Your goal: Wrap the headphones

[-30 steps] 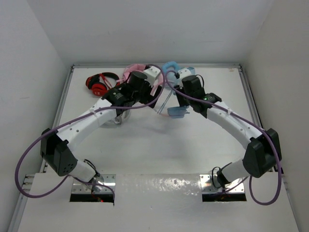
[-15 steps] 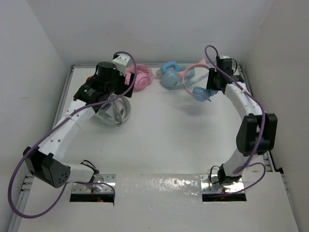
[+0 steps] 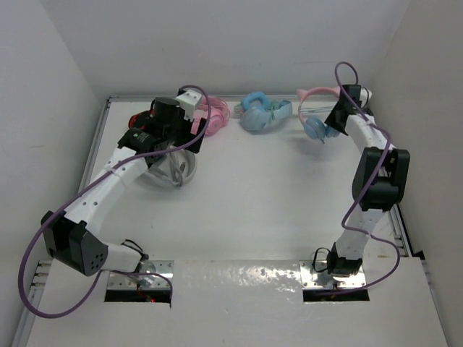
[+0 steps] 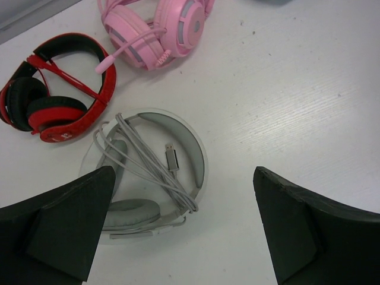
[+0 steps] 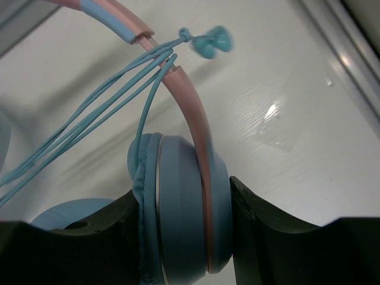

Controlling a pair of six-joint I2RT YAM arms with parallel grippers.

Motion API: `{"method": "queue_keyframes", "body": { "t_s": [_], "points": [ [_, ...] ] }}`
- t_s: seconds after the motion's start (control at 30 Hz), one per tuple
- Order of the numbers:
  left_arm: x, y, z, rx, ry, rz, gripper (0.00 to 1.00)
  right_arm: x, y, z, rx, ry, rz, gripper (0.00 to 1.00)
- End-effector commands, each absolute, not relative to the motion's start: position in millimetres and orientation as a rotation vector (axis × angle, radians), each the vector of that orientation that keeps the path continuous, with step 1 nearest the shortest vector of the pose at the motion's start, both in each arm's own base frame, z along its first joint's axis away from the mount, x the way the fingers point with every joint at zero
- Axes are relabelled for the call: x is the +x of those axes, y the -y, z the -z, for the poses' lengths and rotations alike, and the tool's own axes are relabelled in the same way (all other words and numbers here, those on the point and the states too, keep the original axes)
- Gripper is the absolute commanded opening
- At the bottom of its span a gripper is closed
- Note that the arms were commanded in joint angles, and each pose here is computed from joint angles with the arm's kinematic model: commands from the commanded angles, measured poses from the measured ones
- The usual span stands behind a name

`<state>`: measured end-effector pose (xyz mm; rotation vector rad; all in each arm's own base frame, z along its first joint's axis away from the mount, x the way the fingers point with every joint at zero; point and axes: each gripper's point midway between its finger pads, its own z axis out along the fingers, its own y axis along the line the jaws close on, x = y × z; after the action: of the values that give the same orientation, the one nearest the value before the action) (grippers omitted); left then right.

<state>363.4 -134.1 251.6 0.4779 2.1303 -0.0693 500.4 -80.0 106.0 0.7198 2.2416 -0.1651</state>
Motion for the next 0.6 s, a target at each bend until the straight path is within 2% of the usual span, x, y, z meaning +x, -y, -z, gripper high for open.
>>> {"method": "queue_keyframes", "body": {
  "t_s": [0.0, 0.4, 0.5, 0.57],
  "points": [
    [370.7, 134.5, -255.5, 0.474, -2.104, 0.08, 1.0, 540.1, 110.3, -163.0, 0.856, -1.955, 0.158, 0.0],
    [381.3, 136.4, -244.5, 0.459, -2.132, 0.071, 1.0, 557.5, 162.4, -97.2, 1.103, -1.925, 0.275, 0.01],
    [383.5, 136.6, -243.7, 0.451, -2.133, 0.069, 1.0, 563.0, 167.1, -82.7, 1.114, -1.951, 0.28, 0.12],
    [384.5, 137.9, -243.5, 0.446, -2.134, 0.075, 1.0, 567.0, 166.0, -80.1, 1.115, -1.968, 0.26, 0.15]
  ]
}}
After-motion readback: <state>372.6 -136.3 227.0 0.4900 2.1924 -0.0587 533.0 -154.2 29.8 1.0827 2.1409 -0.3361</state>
